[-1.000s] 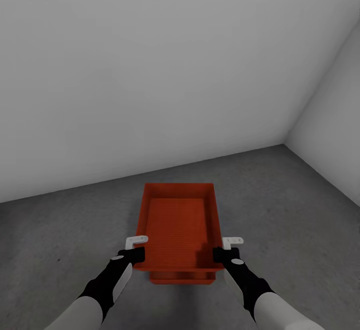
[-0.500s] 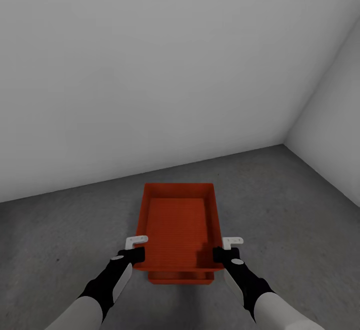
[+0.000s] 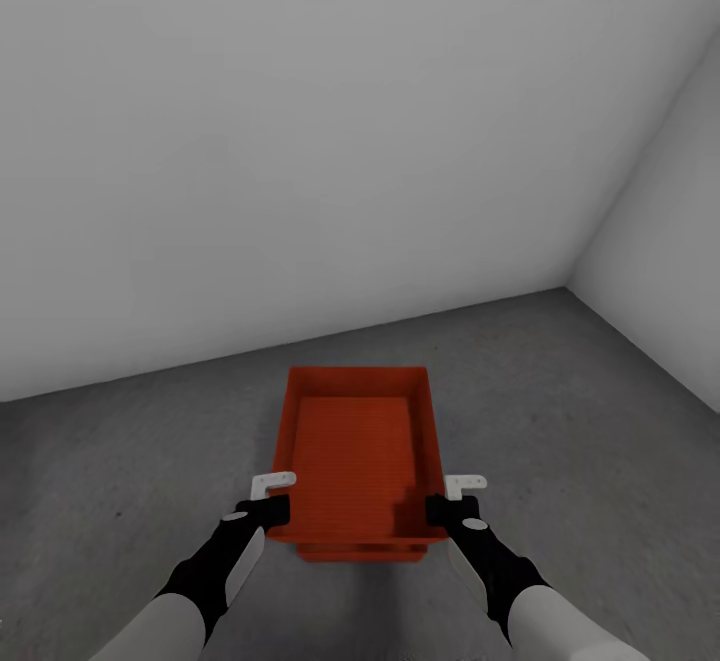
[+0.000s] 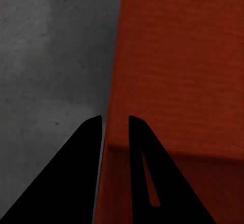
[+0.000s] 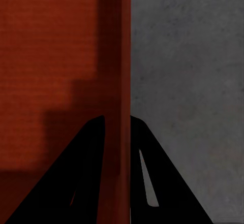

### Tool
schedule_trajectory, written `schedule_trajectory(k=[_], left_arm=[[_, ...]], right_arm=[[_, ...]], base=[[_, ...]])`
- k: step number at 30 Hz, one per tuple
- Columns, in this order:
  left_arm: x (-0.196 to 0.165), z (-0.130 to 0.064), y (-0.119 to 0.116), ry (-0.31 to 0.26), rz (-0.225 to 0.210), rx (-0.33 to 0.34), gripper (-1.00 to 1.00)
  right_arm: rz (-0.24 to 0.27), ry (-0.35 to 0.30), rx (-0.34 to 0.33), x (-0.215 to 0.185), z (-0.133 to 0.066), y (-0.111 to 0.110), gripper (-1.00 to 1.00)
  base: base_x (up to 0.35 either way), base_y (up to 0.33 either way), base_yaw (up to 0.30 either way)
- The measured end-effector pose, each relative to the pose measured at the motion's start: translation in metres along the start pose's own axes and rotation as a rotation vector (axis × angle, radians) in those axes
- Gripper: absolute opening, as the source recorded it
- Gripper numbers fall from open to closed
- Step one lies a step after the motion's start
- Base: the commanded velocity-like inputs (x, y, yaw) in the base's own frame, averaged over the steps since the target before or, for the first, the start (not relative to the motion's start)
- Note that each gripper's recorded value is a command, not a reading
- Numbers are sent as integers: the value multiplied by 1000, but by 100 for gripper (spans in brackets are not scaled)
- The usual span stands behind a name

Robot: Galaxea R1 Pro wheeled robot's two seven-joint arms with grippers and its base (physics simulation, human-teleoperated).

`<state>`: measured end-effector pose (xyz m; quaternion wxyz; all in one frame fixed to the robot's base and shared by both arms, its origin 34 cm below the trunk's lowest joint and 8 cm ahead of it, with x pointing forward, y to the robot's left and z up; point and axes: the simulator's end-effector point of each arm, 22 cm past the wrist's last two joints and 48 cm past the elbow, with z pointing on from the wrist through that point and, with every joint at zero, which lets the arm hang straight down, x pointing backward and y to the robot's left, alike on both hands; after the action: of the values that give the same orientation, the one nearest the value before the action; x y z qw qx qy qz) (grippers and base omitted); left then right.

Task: Move the two storage containers from the living room to the garage. In the garage, place one container on the floor and stack the other container on top of it (either order is fine).

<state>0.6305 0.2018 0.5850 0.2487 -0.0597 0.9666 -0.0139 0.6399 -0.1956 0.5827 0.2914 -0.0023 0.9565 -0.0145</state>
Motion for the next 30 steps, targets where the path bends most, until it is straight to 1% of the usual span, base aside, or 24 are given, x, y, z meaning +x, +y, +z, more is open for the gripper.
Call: schedule_trajectory(k=[22,30], left_arm=[[0,0,0,0,0,0,-100],[0,0,0,0,0,0,-100]], right_arm=[[0,0,0,0,0,0,-100],[0,0,0,0,0,0,-100]], base=[[-9,-1,0],[0,-122,0]])
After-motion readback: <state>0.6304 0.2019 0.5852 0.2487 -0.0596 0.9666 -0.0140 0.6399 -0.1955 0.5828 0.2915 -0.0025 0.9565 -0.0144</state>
